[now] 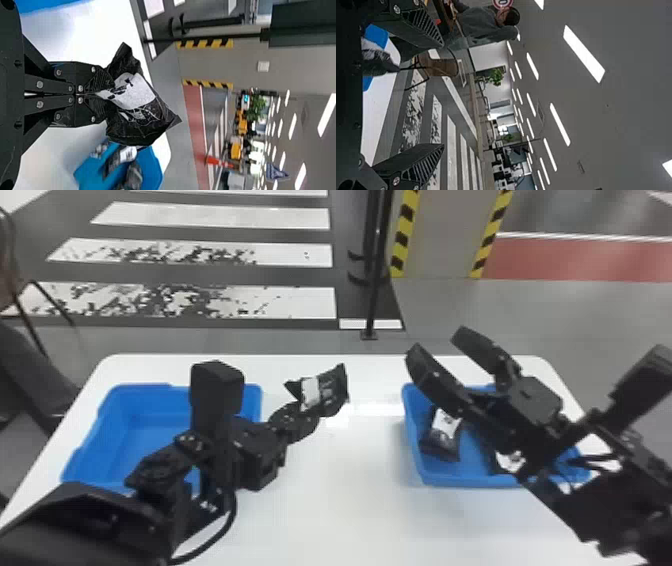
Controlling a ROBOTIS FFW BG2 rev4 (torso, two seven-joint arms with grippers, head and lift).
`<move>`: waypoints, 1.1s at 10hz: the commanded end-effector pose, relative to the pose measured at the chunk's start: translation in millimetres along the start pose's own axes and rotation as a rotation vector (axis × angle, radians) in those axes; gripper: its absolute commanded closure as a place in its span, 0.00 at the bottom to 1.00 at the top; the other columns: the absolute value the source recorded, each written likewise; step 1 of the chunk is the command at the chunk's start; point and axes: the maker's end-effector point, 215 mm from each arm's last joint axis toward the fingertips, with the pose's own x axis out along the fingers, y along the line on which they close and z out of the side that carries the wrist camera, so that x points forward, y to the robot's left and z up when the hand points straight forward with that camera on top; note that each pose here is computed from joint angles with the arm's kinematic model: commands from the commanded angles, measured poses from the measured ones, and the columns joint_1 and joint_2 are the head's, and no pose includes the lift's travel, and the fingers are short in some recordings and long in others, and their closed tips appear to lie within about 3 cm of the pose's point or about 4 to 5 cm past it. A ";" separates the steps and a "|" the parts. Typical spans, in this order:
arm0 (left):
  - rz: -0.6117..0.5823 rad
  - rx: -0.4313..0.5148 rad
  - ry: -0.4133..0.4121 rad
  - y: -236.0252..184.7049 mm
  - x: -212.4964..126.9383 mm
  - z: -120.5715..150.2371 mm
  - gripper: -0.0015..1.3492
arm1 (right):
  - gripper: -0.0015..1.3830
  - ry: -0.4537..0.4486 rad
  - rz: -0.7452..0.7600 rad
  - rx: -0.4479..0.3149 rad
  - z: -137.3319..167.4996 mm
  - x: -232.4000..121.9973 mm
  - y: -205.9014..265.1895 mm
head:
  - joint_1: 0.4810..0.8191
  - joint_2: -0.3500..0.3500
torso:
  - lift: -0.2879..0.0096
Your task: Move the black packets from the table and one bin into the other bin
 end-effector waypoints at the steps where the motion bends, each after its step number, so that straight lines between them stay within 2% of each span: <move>1: -0.097 0.039 -0.014 -45.7 11.1 10.0 0.90 | 0.09 0.012 0.074 0.027 -7.9 24.3 24.0 | 0.63 0.38 | 0.60; 4: -0.119 0.049 -0.039 -55.9 12.1 18.6 0.90 | 0.09 0.043 0.119 0.029 -23.5 39.6 41.0 | 0.63 0.36 | 0.60; 7: -0.024 0.050 -0.040 -21.1 0.5 16.6 0.90 | 0.09 0.047 0.112 0.002 -22.2 37.3 40.9 | 0.63 0.40 | 0.60; 9: 0.021 0.053 -0.056 -9.3 -9.9 23.4 0.90 | 0.09 0.062 0.091 -0.003 -29.2 34.5 32.4 | 0.63 0.44 | 0.60; 11: 0.039 0.059 -0.073 -4.7 -17.8 30.0 0.90 | 0.09 0.065 0.060 -0.039 -25.1 31.5 20.8 | 0.63 0.45 | 0.60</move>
